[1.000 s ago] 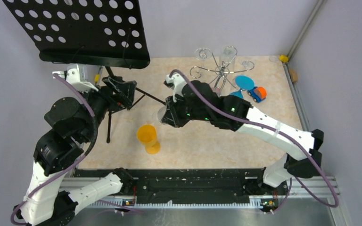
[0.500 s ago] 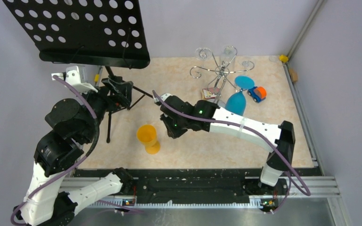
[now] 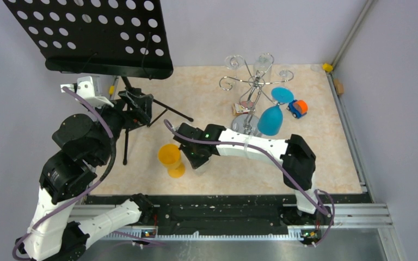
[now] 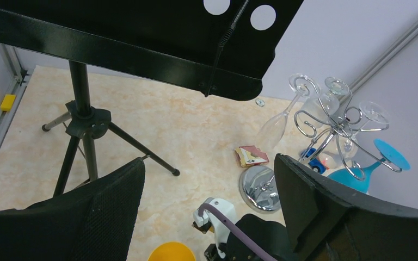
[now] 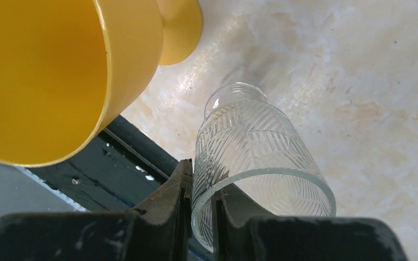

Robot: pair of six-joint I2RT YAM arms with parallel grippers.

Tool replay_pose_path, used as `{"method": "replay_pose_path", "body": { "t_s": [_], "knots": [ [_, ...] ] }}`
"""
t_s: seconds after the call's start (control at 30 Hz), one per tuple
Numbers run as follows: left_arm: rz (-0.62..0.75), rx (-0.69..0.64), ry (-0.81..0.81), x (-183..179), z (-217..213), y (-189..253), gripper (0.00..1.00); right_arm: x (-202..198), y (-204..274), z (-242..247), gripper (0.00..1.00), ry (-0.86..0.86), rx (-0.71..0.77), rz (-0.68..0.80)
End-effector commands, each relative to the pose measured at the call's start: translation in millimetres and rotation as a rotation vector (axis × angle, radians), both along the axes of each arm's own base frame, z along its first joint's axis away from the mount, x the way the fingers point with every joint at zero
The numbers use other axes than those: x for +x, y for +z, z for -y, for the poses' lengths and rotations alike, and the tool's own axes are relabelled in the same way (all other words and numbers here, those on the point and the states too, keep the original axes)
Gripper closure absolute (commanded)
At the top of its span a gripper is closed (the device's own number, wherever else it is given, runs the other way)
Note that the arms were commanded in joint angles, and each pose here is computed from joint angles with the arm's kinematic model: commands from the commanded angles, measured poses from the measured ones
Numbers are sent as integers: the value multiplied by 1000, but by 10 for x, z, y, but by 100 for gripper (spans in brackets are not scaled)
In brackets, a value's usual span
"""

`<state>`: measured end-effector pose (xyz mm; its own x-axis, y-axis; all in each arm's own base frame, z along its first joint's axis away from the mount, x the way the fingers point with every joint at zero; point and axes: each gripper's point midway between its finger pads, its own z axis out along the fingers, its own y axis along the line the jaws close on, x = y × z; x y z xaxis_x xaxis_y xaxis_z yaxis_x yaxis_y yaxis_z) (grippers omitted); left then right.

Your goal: Take the wine glass off the wine glass rack

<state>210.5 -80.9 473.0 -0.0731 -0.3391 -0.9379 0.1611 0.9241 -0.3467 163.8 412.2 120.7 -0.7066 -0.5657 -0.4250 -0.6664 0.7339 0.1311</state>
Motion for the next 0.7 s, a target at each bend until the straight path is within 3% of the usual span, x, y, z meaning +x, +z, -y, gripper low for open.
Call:
{"method": "replay_pose_path", "body": {
  "t_s": [0.0,0.3,0.67],
  "knots": [
    [40,-7,11,20,-18,101,9,1,56,-193,100,-3,61,8],
    [34,-8,11,24,-13,86,9,-12,-124,-174,100,-32,-1,-28],
    [36,-22,-11,21,35,128,9,86,290,-200,72,-25,53,42]
  ]
}}
